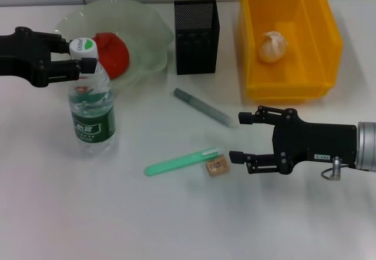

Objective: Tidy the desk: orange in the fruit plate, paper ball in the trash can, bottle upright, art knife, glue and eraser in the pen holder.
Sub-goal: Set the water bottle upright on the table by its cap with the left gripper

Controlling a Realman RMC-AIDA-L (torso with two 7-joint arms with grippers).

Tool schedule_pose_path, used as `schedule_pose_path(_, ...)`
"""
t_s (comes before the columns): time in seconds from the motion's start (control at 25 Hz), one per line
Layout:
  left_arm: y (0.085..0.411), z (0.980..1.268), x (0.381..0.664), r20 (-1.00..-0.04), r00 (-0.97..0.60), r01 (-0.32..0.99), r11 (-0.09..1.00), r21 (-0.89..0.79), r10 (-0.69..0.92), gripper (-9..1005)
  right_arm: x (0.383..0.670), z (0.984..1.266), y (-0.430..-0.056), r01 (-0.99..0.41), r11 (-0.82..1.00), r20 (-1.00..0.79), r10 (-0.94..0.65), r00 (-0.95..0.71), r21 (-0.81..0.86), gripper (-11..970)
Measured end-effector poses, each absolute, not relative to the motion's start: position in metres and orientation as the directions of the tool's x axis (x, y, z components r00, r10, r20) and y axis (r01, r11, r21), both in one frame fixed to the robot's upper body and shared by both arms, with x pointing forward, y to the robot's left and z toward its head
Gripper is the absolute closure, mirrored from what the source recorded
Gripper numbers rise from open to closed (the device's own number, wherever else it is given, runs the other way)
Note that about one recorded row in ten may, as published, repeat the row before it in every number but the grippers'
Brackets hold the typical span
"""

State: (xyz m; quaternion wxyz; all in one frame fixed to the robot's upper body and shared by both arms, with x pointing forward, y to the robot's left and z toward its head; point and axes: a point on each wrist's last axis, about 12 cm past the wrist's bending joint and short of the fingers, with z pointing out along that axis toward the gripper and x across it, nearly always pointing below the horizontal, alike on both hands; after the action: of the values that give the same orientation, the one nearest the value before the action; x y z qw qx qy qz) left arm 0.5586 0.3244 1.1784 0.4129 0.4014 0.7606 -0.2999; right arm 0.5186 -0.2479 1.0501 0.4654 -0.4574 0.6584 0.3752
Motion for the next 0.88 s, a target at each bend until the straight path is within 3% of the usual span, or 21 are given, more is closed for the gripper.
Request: schedule_pose_path(0.88, 0.353, 1.160, 0.539, -0.918, -0.226, 0.830, 0.558, -0.005, 0.327, 532, 0.520, 1.051, -0.239, -0.955, 0.282, -0.961, -0.228, -0.157, 0.089, 127)
